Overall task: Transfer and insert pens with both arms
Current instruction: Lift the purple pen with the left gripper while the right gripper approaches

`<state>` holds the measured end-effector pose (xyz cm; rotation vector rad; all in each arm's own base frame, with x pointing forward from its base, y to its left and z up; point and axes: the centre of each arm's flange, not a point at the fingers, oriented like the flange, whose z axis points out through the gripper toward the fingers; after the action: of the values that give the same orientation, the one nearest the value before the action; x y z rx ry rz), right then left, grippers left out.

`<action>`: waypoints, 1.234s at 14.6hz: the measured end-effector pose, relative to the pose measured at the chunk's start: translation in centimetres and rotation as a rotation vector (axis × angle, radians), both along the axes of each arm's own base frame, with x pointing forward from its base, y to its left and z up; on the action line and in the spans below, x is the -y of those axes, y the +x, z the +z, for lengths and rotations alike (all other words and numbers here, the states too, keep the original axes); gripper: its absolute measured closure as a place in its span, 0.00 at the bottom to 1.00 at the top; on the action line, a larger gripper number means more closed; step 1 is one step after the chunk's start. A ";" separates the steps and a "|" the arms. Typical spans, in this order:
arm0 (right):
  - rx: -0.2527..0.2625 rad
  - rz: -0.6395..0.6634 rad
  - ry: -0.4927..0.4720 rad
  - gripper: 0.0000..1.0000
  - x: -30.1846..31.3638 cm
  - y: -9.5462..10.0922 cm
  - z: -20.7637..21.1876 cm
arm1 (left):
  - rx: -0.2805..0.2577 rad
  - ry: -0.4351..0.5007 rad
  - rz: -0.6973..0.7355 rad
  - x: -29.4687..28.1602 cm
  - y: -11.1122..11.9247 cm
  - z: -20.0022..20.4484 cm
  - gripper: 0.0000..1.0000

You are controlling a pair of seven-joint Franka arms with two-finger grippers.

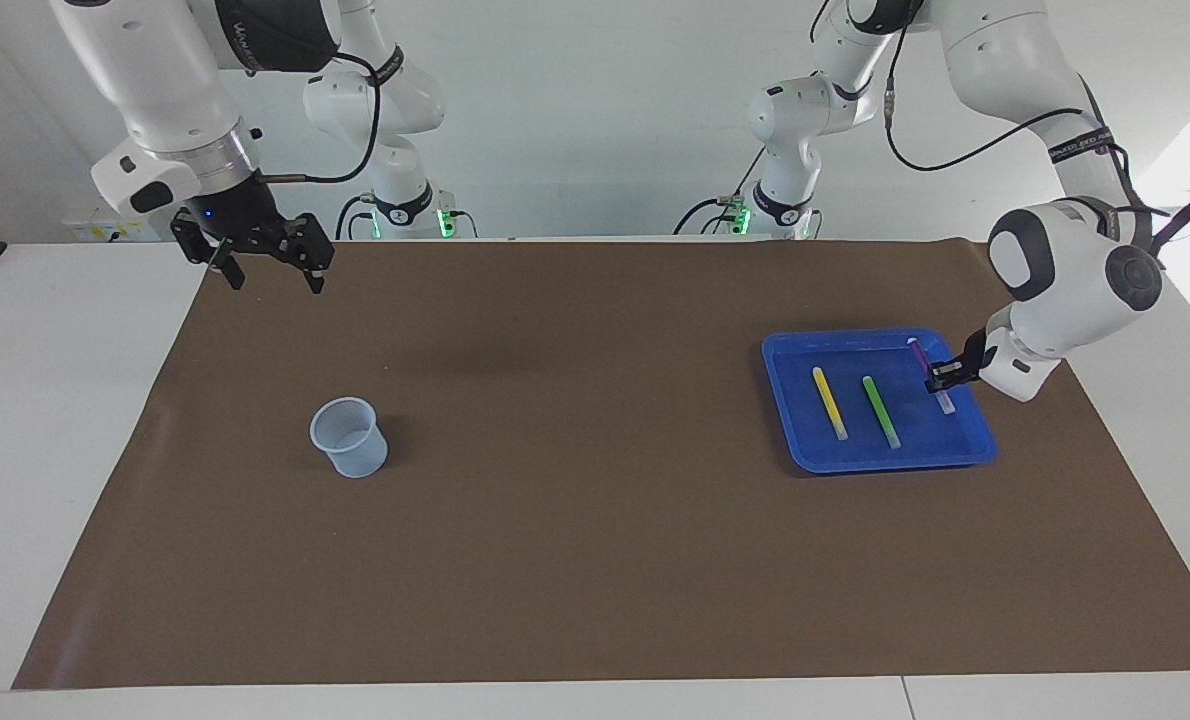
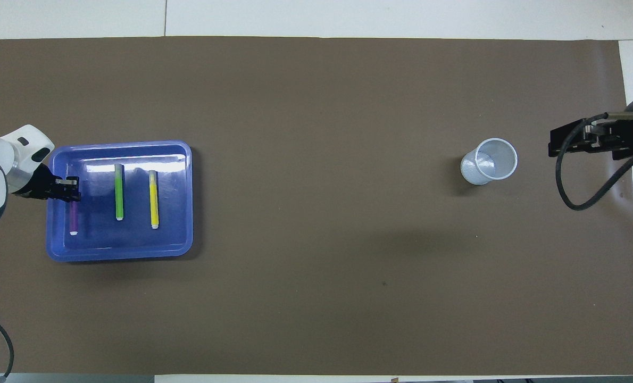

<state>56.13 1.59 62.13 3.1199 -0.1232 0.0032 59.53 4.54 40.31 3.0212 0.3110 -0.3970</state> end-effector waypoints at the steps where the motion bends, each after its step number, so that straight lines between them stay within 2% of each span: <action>1: 0.004 0.000 0.000 0.00 0.0 0.0 0.0 | -0.023 -0.018 0.070 1.9 0.3 2.5 0.83; 4: 0.010 0.000 0.004 0.00 0.0 0.1 0.1 | -0.111 -0.117 0.322 7.2 0.4 9.0 0.83; 6: 0.012 0.000 0.046 0.00 -0.5 0.1 0.1 | -0.169 -0.182 0.482 10.4 -0.1 12.0 0.83; 9: 0.014 -0.055 0.179 0.00 -1.8 0.2 0.0 | -0.271 -0.261 0.661 15.4 -1.2 15.0 0.83; 11: 0.041 -0.114 0.282 0.00 -3.1 0.7 -0.5 | -0.365 -0.317 0.760 18.1 -2.0 16.5 0.83; 15: 0.049 -0.198 0.438 0.00 -9.1 0.6 0.0 | -0.519 -0.394 0.912 24.2 -4.0 15.6 0.83; 17: 0.051 -0.255 0.474 0.00 -13.2 0.0 0.8 | -0.555 -0.437 1.004 28.1 -5.9 13.5 0.83; 18: 0.052 -0.285 0.487 0.00 -15.4 -0.4 1.0 | -0.555 -0.455 1.051 29.9 -7.0 12.5 0.83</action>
<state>55.75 17.03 63.18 3.5470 -0.6636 0.0595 52.57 -25.33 52.79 1.8815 1.4706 -0.9716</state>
